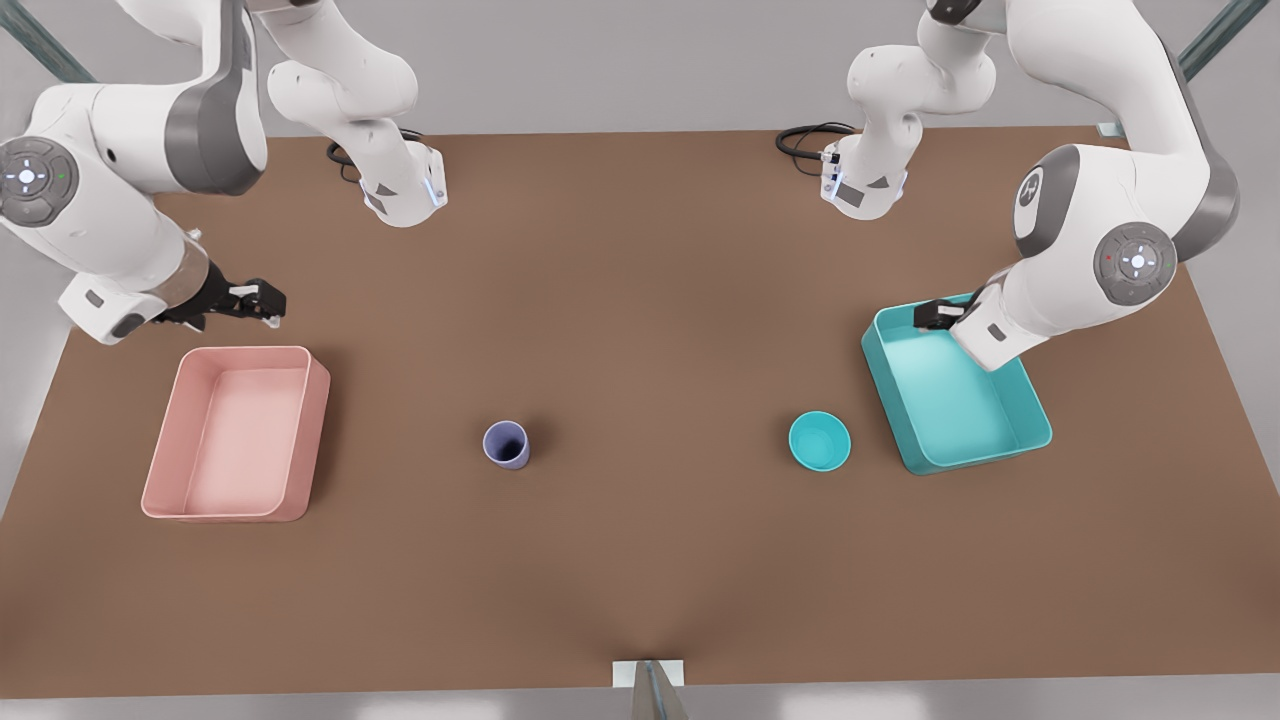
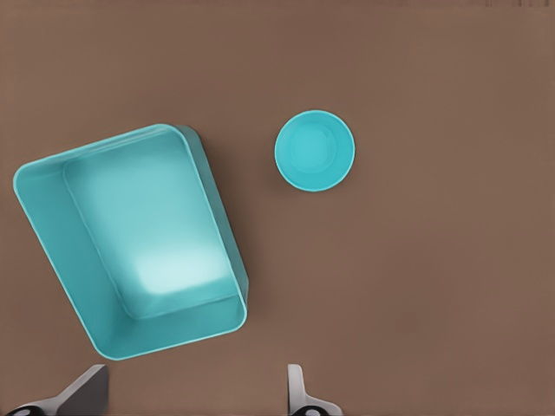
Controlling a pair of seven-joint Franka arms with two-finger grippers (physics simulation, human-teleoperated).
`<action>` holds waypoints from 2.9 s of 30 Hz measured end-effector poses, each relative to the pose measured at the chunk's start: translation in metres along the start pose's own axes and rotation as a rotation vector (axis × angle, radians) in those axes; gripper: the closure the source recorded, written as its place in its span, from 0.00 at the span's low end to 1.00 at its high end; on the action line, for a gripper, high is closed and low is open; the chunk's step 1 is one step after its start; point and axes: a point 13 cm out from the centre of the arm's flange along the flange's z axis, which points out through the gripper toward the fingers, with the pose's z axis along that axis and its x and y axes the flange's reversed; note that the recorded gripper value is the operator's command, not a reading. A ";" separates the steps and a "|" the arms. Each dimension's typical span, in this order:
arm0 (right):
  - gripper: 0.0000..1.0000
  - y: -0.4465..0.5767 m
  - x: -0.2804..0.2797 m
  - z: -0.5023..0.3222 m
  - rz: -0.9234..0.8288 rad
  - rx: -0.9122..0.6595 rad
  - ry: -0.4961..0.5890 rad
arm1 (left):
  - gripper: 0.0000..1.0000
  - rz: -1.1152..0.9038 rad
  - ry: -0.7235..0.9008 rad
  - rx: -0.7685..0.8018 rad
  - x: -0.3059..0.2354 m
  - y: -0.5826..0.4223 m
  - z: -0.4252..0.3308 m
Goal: Put the bowls and cups in different boxes
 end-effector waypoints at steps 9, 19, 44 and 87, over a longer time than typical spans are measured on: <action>0.00 0.141 -0.069 0.158 -0.194 -0.034 0.170 | 0.00 0.152 0.083 -0.163 -0.099 -0.131 0.132; 0.00 0.229 -0.169 0.294 -0.115 -0.120 -0.043 | 0.00 0.062 0.009 -0.247 -0.172 -0.151 0.304; 0.73 0.245 -0.137 0.392 0.008 -0.135 -0.085 | 0.79 -0.172 -0.131 -0.266 -0.192 -0.091 0.234; 0.00 -0.214 -0.147 0.409 -0.024 -0.096 -0.025 | 0.00 -0.304 0.004 -0.008 -0.019 0.041 -0.015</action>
